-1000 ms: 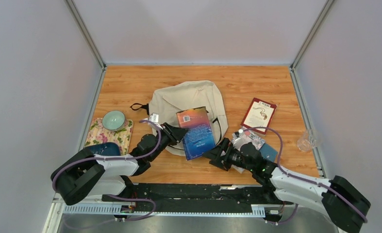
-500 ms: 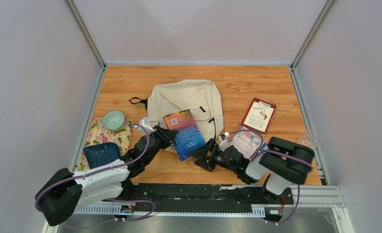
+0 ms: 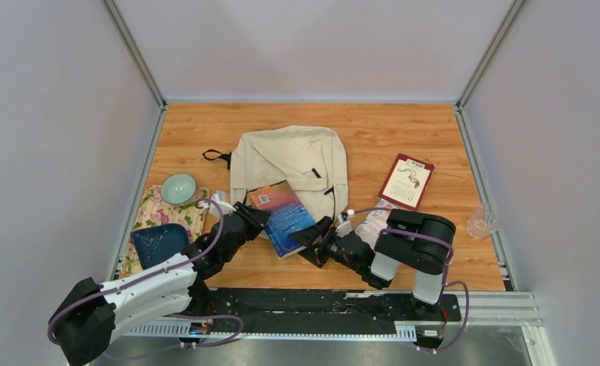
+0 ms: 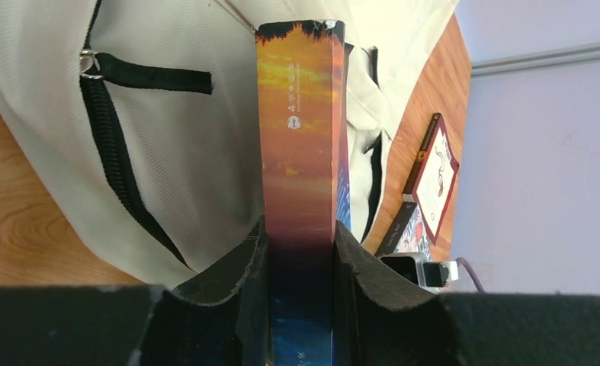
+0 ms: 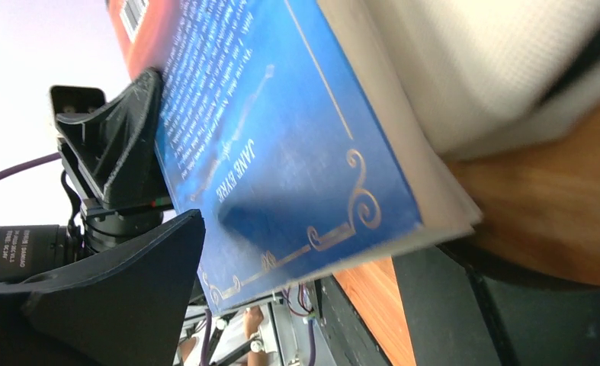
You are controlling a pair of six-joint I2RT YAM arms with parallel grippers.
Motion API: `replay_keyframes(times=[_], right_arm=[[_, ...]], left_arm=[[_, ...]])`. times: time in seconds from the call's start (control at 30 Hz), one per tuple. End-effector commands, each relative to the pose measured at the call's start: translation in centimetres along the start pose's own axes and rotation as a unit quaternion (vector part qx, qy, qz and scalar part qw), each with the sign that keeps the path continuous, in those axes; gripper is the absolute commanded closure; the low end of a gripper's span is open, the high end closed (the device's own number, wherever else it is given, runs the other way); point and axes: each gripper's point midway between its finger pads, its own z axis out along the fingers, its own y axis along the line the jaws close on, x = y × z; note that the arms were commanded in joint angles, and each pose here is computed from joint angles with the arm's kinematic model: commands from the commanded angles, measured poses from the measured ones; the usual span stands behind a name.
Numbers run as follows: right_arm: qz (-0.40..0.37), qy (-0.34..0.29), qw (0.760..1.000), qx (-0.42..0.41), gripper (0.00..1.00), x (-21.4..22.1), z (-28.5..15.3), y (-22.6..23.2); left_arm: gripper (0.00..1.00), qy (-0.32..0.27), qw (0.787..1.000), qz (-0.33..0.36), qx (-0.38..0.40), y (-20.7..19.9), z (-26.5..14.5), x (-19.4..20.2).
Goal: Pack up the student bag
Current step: Pick up the book from the center of the board.
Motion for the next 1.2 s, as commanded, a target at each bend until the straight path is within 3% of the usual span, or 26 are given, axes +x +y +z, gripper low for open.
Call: replay_keyframes(times=[0.0,0.2,0.37,0.4,0.5,0.87,0.97,1.0,1.1,1.13,1.17], right_arm=[[-0.002,-0.035,0.994,-0.105,0.06,-0.5,1.1,5.3],[-0.015,-0.085,0.989,-0.123,0.13,-2.3,0.3,6.7],[-0.022,-0.112,0.986,-0.125,0.3,-3.4,-1.0,6.9],[-0.022,-0.115,0.985,-0.123,0.39,-3.5,-1.0,6.8],[-0.02,-0.118,0.985,-0.123,0.49,-3.6,-0.7,6.8],[-0.068,-0.162,0.97,-0.17,0.77,-4.9,-2.5,10.4],[-0.09,-0.169,0.965,-0.176,0.9,-5.2,-3.3,11.5],[-0.098,-0.17,0.965,-0.176,0.98,-5.2,-3.5,11.7],[-0.132,-0.174,0.963,-0.16,1.0,-5.3,-4.1,12.8],[-0.157,-0.173,0.965,-0.12,1.0,-5.4,-3.8,11.4],[-0.164,-0.183,0.959,-0.142,1.0,-5.6,-4.8,14.0]], left_arm=[[1.0,0.009,0.997,-0.07,0.034,-3.2,0.1,-0.2],[1.0,0.021,0.995,-0.095,0.024,-2.4,0.1,0.5],[1.0,0.007,0.995,-0.097,0.02,-2.0,-0.2,0.0],[1.0,0.006,0.995,-0.097,0.023,-2.0,-0.2,-0.1],[1.0,0.011,0.995,-0.094,0.029,-2.3,-0.4,0.0],[1.0,0.035,0.995,-0.081,0.044,-2.4,-0.7,0.9],[1.0,0.034,0.995,-0.053,0.081,-3.7,-0.9,0.8],[0.94,0.033,0.993,-0.024,0.109,-5.0,-1.1,0.6],[0.71,0.035,0.991,0.041,0.119,-6.6,-1.2,0.2],[0.56,0.037,0.991,0.058,0.115,-6.8,-1.2,0.2],[0.35,0.039,0.991,0.075,0.105,-7.3,-1.3,-0.1]])
